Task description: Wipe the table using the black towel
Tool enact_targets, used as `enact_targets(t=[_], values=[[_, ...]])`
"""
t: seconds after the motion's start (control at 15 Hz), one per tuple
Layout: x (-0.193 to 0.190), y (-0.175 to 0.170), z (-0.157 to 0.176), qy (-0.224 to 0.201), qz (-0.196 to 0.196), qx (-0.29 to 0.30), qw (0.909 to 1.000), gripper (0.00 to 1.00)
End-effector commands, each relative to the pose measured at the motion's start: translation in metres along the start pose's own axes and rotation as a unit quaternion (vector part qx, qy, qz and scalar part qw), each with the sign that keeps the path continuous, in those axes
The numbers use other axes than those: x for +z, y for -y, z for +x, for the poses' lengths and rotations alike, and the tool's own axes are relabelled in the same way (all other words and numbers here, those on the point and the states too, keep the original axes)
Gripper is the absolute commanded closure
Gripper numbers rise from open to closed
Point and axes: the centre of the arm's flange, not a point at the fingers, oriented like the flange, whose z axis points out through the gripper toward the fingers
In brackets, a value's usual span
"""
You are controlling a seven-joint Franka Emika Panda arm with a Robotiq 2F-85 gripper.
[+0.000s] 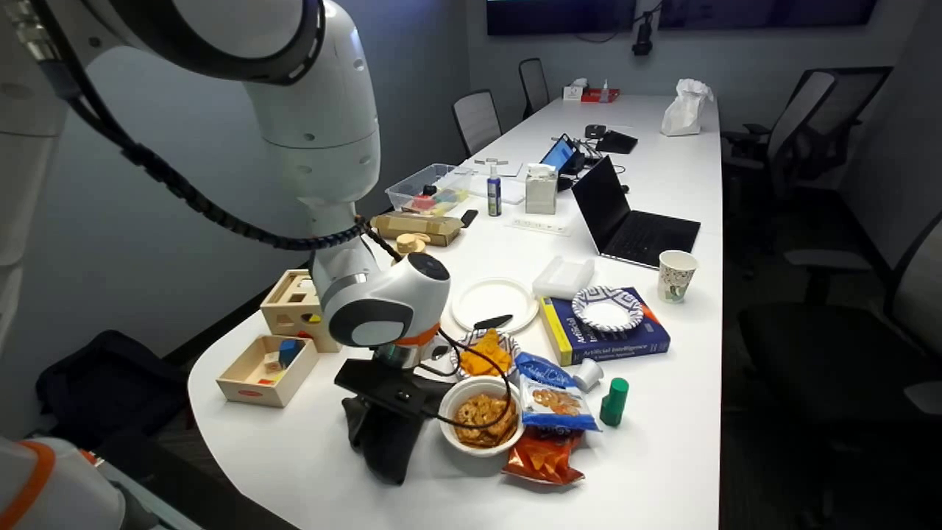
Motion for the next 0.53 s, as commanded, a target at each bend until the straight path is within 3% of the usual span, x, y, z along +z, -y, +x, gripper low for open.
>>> enact_targets(t=[0.0, 0.2, 0.47], values=[[-0.002, 0.030, 0.021, -0.007, 0.010, -0.049, 0.9987, 0.98], [0.004, 0.061, 0.023, 0.001, 0.029, -0.090, 0.9955, 0.98], [0.029, 0.080, 0.007, 0.024, 0.055, -0.096, 0.9936, 0.98]])
